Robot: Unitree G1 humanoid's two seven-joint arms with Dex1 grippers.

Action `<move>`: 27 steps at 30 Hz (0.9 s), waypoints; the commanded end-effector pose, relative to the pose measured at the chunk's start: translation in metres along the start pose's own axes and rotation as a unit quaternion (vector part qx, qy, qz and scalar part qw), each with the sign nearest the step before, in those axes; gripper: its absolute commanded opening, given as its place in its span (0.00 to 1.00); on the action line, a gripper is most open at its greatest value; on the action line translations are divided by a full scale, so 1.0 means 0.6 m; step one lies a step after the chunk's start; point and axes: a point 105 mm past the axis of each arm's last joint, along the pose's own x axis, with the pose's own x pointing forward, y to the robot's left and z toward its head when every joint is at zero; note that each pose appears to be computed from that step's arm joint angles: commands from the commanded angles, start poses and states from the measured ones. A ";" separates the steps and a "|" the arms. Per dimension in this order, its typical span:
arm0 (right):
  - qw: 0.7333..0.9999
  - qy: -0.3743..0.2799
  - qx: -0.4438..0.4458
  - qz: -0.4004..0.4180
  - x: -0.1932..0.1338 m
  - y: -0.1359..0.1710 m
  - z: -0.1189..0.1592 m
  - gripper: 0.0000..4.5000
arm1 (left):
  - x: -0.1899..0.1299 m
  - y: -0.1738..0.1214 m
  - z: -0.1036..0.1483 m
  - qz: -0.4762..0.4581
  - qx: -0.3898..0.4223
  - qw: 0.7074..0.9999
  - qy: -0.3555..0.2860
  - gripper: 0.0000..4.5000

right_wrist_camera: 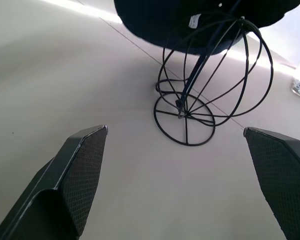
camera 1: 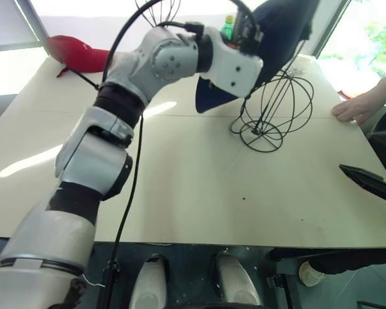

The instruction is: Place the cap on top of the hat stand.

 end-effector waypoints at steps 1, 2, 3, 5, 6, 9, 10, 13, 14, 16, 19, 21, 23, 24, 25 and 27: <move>0.999 -0.014 -0.016 -0.025 -0.012 -0.003 0.010 1.00 | 0.008 0.047 0.016 0.046 0.124 0.991 -0.010 0.01; 0.999 -0.013 -0.014 -0.027 -0.012 -0.002 0.009 1.00 | 0.009 0.048 0.018 0.048 0.159 0.986 -0.012 0.01; 0.999 -0.013 -0.012 -0.028 -0.013 -0.002 0.007 1.00 | 0.010 0.048 0.019 0.051 0.191 0.980 -0.013 0.01; 0.999 -0.010 -0.009 -0.033 -0.015 -0.002 0.003 1.00 | 0.008 0.041 0.017 0.052 0.241 0.969 -0.018 0.01; 0.999 -0.010 -0.006 -0.036 -0.017 -0.003 0.001 1.00 | 0.007 0.032 0.016 0.048 0.257 0.965 -0.022 0.01; 0.999 -0.015 0.008 -0.050 -0.025 -0.009 -0.002 1.00 | 0.003 -0.002 0.018 0.033 0.283 0.958 -0.044 0.01; 0.998 -0.016 0.013 -0.056 -0.028 -0.012 -0.003 1.00 | 0.002 -0.014 0.020 0.027 0.291 0.955 -0.053 0.01; 0.997 -0.011 0.022 -0.073 -0.036 -0.021 -0.010 1.00 | -0.001 -0.055 0.024 0.005 0.296 0.953 -0.071 0.01; 0.997 -0.011 0.024 -0.076 -0.038 -0.023 -0.012 1.00 | -0.002 -0.069 0.029 -0.001 0.289 0.954 -0.079 0.01; 0.996 -0.011 0.029 -0.079 -0.039 -0.025 -0.014 1.00 | -0.003 -0.095 0.044 -0.010 0.261 0.960 -0.098 0.01; 0.996 -0.009 0.030 -0.085 -0.039 -0.028 -0.017 1.00 | -0.003 -0.124 0.048 -0.023 0.221 0.970 -0.095 0.01; 0.996 -0.010 0.030 -0.086 -0.038 -0.029 -0.017 1.00 | -0.003 -0.135 0.047 -0.030 0.208 0.974 -0.089 0.01; 0.996 -0.010 0.030 -0.087 -0.038 -0.030 -0.017 1.00 | -0.005 -0.143 0.045 -0.037 0.203 0.975 -0.085 0.01; 0.996 -0.010 0.030 -0.087 -0.037 -0.030 -0.018 1.00 | -0.007 -0.149 0.044 -0.043 0.200 0.975 -0.084 0.01; 0.996 -0.009 0.030 -0.087 -0.037 -0.030 -0.018 1.00 | -0.008 -0.153 0.044 -0.046 0.197 0.976 -0.083 0.01; 0.996 -0.006 0.030 -0.088 -0.037 -0.031 -0.020 1.00 | -0.017 -0.165 0.046 -0.054 0.177 0.979 -0.086 0.01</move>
